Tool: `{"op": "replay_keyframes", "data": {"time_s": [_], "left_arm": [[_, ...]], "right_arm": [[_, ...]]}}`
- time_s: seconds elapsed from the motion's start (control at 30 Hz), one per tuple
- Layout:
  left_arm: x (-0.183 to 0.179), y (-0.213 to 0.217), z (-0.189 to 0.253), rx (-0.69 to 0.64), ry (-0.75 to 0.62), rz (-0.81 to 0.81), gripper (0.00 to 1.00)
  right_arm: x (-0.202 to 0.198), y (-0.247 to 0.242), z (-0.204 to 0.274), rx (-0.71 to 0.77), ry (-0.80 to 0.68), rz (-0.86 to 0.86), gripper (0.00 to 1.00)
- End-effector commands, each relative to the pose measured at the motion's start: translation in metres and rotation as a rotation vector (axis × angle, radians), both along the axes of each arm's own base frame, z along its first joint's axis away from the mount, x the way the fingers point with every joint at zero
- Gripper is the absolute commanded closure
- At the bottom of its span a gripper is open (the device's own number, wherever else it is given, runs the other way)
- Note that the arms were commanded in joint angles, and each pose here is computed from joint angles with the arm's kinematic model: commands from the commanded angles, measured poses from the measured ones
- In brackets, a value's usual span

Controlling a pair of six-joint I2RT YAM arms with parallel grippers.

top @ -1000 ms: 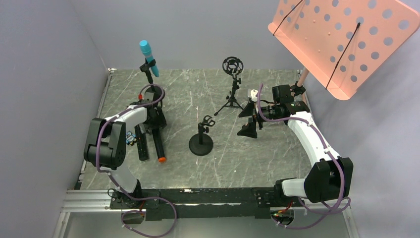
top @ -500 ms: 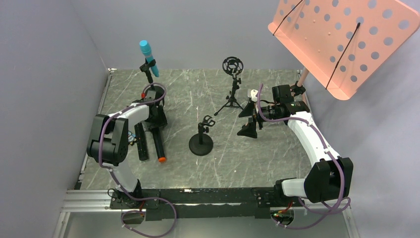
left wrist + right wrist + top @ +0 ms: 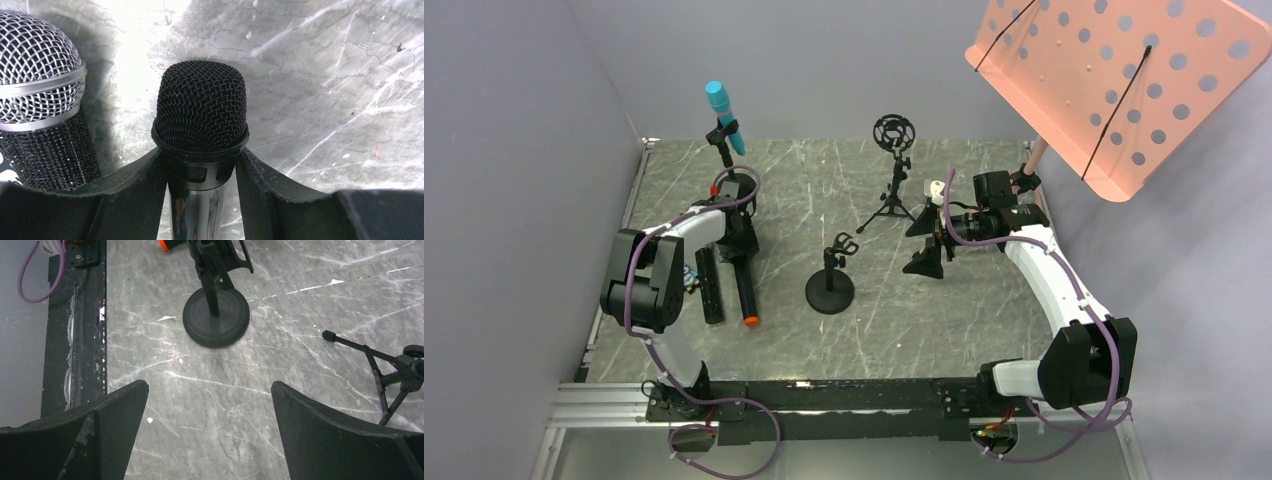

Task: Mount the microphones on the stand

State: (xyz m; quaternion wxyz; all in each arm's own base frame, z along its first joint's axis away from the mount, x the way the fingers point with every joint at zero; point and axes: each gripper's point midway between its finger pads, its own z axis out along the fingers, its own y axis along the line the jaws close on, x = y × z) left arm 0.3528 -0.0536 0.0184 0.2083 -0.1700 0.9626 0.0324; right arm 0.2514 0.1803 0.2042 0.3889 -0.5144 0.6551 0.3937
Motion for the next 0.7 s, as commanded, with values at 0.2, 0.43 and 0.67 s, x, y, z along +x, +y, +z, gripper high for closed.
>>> {"op": "replay_keyframes", "data": {"time_s": [0.2,0.43,0.67], "left_arm": [[-0.015,-0.01,-0.002,-0.043,0.051,-0.075,0.38],[-0.022,-0.014,-0.007,-0.067,0.066,-0.084,0.42],[-0.022,-0.018,0.003,-0.092,0.019,-0.108,0.85]], "right_arm": [[0.003,-0.001,0.011,0.011,-0.074,0.014,0.0],[0.002,-0.001,0.013,0.012,-0.081,0.014,0.0],[0.002,-0.001,0.014,0.013,-0.083,0.014,0.0]]}}
